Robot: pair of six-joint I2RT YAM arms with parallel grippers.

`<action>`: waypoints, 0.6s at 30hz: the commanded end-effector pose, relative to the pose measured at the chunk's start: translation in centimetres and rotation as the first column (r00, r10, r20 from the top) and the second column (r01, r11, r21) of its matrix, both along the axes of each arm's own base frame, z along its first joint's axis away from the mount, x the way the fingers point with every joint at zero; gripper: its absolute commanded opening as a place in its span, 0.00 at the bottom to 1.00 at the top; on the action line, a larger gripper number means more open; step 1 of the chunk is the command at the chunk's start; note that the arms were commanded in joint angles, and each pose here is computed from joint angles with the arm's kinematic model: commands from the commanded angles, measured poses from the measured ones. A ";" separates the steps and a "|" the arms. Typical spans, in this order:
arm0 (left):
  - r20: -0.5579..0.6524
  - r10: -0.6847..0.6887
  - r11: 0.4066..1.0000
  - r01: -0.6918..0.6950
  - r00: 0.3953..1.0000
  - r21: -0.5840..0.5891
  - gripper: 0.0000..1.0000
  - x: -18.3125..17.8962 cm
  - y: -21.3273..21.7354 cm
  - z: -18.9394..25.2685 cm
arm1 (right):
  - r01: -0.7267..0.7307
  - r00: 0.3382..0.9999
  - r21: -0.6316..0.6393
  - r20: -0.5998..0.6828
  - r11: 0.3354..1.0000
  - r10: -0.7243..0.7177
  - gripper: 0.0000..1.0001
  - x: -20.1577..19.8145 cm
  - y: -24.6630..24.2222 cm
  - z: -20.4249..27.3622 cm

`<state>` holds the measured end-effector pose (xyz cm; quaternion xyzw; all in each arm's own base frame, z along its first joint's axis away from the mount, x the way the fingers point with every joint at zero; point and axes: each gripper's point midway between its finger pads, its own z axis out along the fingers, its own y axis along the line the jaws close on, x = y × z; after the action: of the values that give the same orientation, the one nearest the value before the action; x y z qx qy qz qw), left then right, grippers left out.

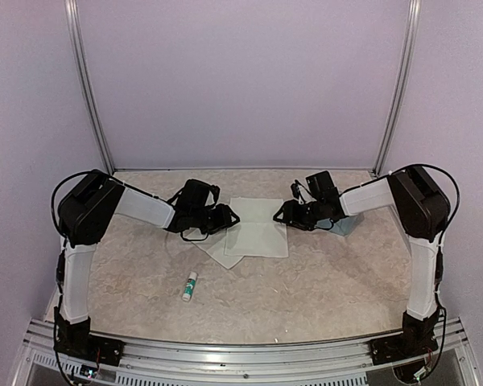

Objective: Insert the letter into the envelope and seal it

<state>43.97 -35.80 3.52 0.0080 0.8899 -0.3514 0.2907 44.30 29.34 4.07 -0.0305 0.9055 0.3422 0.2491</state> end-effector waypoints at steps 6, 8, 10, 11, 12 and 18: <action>-0.039 -0.033 0.999 0.033 0.999 -0.021 0.38 -0.5 -0.6 -1.6 | -0.046 0.997 0.075 -0.057 0.996 0.050 0.55 -1.2 1.8 -0.8; -0.034 -0.028 0.999 0.027 0.999 -0.030 0.37 -0.6 -0.5 -1.4 | -0.048 0.997 0.075 -0.052 0.996 0.052 0.52 -1.2 1.8 -0.6; -0.028 -0.022 0.999 0.021 0.999 -0.037 0.37 -0.7 -0.3 -1.1 | -0.047 0.997 0.076 -0.052 0.996 0.051 0.48 -1.3 1.7 -0.6; -0.027 -0.021 0.999 0.020 0.999 -0.038 0.37 -0.7 -0.3 -0.9 | -0.047 0.998 0.080 -0.048 0.996 0.051 0.45 -1.3 1.7 -0.5; -0.029 -0.021 0.999 0.020 0.999 -0.037 0.34 -0.7 -0.3 -1.0 | -0.047 0.998 0.085 -0.047 0.995 0.051 0.44 -1.4 1.7 -0.3; -0.026 -0.012 0.998 0.010 1.000 -0.066 0.14 -1.0 0.2 -0.2 | -0.050 0.998 0.108 -0.019 0.993 0.052 0.38 -1.7 1.7 1.3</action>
<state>43.38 -36.05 2.66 0.0043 0.8869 -0.3696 0.2771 43.29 30.31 3.85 -0.0266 0.8963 0.3818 0.2237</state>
